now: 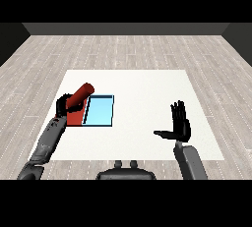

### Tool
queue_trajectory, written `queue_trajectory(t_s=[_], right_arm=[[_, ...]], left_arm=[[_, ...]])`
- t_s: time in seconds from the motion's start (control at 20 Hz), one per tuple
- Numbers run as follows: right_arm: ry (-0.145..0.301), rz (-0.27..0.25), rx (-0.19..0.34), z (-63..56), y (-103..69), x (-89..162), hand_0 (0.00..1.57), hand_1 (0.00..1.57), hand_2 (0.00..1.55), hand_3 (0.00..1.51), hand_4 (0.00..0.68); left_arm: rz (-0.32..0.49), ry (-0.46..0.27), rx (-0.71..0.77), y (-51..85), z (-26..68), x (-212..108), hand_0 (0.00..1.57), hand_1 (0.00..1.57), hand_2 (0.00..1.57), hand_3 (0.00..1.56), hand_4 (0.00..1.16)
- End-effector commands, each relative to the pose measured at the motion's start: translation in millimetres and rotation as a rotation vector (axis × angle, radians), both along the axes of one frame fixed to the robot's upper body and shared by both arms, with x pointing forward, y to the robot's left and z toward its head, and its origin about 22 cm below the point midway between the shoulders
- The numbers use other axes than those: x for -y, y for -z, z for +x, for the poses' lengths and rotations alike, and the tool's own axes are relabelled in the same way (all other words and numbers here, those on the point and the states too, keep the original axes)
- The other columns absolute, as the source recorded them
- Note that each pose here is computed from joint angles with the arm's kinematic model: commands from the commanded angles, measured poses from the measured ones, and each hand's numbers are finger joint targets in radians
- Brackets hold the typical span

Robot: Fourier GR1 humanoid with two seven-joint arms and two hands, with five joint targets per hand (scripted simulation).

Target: Pick the red can and put it in the red box

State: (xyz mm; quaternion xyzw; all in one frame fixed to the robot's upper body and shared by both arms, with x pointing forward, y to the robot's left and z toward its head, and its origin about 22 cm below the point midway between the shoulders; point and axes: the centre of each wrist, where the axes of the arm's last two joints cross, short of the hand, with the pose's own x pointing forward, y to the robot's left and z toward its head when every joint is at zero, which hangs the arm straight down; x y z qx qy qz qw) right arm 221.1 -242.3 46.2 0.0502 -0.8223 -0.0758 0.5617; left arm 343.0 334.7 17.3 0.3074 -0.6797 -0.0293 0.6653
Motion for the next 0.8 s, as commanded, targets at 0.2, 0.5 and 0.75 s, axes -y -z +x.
queue_trajectory(t_s=[0.2, 0.5, 0.75], right_arm=[[0.031, -0.001, 0.006, 14.5, 11.7, 1.1, 0.0, 0.0, 0.0, 0.0, 0.0], [0.03, -0.018, -0.004, 29.5, 30.6, 0.7, 0.0, 0.0, 0.0, 0.0, 0.0], [0.007, -0.015, 0.001, 48.4, 14.2, -14.2, 0.0, 0.0, 0.0, 0.0, 0.0]], left_arm=[[0.137, -0.216, -0.375, 37.0, -8.4, -64.2, 1.23, 1.23, 1.15, 1.07, 0.92], [0.141, -0.22, -0.543, 76.8, -23.0, -55.7, 0.96, 0.96, 0.91, 0.0, 0.72], [0.141, -0.086, -0.642, 67.3, -20.0, -69.0, 0.0, 0.0, 0.0, 0.0, 0.56]])
